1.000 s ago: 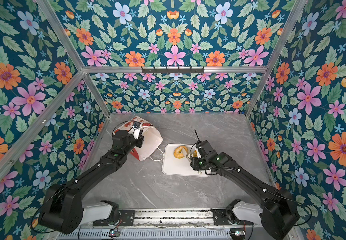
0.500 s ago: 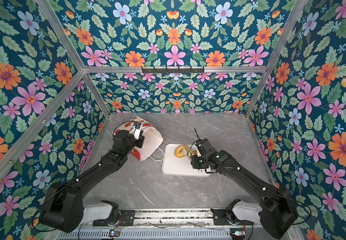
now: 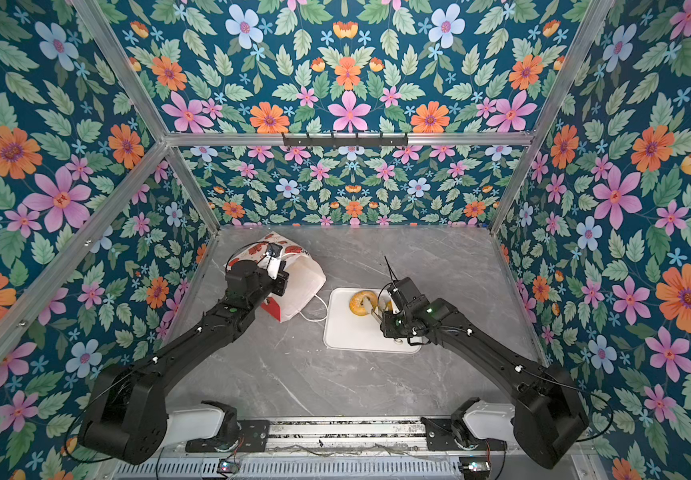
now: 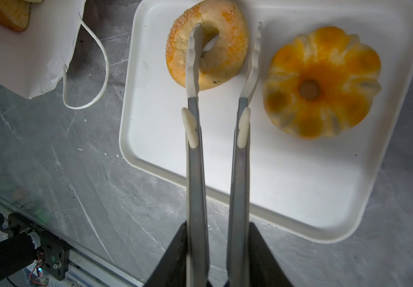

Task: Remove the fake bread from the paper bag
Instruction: 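Open the tongs and release the bagel on the tray with the right gripper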

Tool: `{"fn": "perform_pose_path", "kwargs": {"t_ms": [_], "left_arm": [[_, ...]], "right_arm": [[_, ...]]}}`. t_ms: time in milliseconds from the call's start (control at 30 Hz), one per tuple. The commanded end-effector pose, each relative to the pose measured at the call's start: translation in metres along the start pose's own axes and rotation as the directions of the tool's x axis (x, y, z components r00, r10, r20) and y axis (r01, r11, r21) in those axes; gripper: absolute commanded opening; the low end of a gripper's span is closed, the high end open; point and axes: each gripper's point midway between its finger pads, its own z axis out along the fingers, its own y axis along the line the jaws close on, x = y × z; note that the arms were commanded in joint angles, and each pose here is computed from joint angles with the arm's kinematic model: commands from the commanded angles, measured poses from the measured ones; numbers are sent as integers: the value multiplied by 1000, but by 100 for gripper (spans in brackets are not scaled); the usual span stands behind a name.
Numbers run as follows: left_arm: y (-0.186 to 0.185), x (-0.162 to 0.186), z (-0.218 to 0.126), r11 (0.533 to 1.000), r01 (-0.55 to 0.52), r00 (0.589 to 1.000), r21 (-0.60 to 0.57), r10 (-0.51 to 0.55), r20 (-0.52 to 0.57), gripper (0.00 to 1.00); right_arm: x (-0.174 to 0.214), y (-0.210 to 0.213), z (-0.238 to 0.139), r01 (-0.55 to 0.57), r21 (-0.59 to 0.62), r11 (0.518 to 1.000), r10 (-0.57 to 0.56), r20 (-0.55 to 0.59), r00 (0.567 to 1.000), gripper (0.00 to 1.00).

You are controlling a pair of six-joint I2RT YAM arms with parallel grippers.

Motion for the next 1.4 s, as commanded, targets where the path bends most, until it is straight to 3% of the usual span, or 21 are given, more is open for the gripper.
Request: {"fn": "perform_pose_path", "kwargs": {"t_ms": [0,567,933,1133,1367], "left_arm": [[4,-6,-1,1000,6,1000,-18,-6,23,0],[3,-9,-2,1000,6,1000,-14,-6,27,0],[3,-6,-2,1000,7,1000,-13,-6,22,0],[4,-7,-2,1000,7,1000,-16,-7,25,0],[5,-8,-3,1000,7,1000,-19,-7,26,0]], "right_arm": [[-13,16,1,15,-67,998,-13,33,999,35],[-19,44,6,29,-197,980,-26,19,999,33],[-27,48,-21,77,-204,976,-57,101,993,33],[-24,34,-27,94,-121,988,-83,96,992,33],[-32,71,-47,178,-233,956,-140,170,975,33]]}}
